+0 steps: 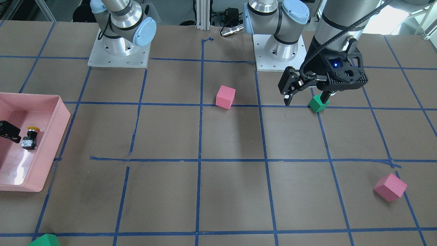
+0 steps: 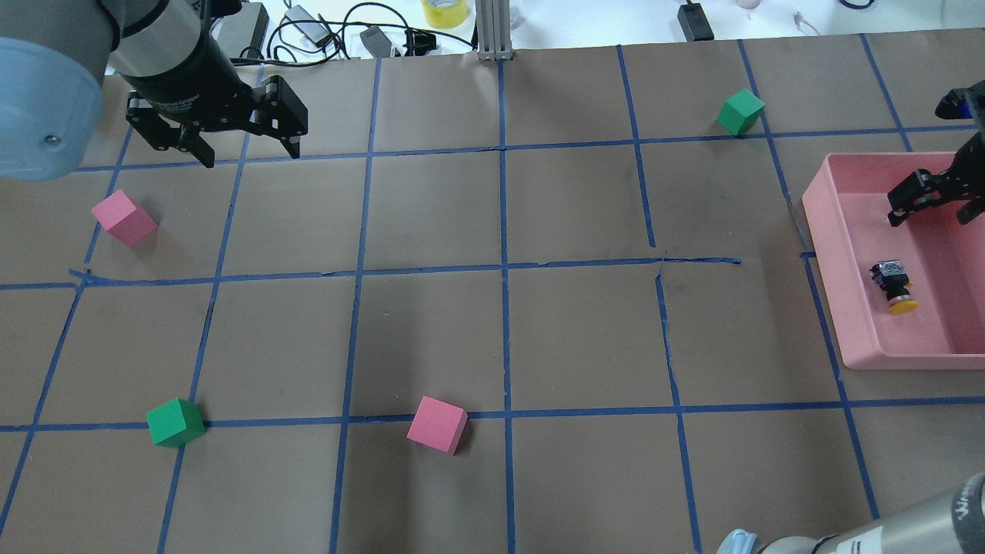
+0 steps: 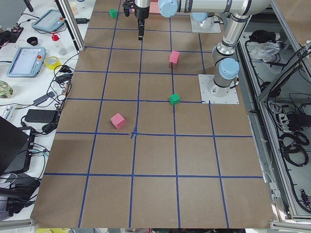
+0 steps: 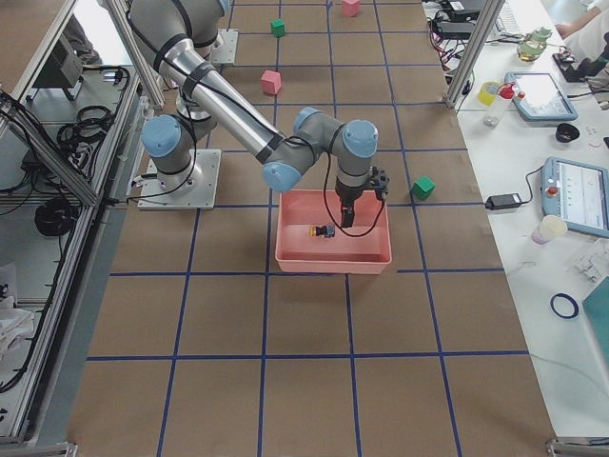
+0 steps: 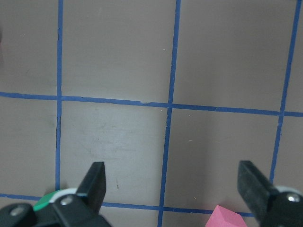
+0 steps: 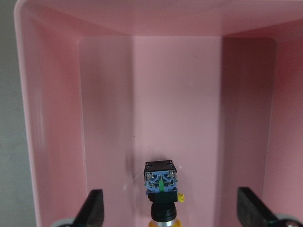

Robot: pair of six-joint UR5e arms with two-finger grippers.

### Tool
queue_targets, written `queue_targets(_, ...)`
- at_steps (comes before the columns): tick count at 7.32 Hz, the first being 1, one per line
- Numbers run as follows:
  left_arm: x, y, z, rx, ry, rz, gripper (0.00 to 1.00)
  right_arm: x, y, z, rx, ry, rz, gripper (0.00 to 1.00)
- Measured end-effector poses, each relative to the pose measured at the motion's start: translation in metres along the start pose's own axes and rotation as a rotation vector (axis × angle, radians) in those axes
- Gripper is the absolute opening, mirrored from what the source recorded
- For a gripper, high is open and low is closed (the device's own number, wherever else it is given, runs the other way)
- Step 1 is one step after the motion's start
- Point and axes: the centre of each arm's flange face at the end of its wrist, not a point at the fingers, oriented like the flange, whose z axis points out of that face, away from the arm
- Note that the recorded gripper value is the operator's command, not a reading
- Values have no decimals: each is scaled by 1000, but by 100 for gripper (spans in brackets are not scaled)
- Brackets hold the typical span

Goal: Align button upright
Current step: 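Lower the right gripper into the pink bin above the black button switch, then descend and close the right gripper on the switch body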

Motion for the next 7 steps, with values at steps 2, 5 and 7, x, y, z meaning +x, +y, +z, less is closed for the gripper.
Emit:
queue_targets(2,0,-1,0,-1,2,-2,100,1,-1,2,6,3,2,100)
queue_targets(5,1,1,1,-1,1,0,100,5,3,27,-9,-6,-11,100)
queue_targets(7,1,1,0,-1,1,0,100,13,18,47,-35,-26,3,100)
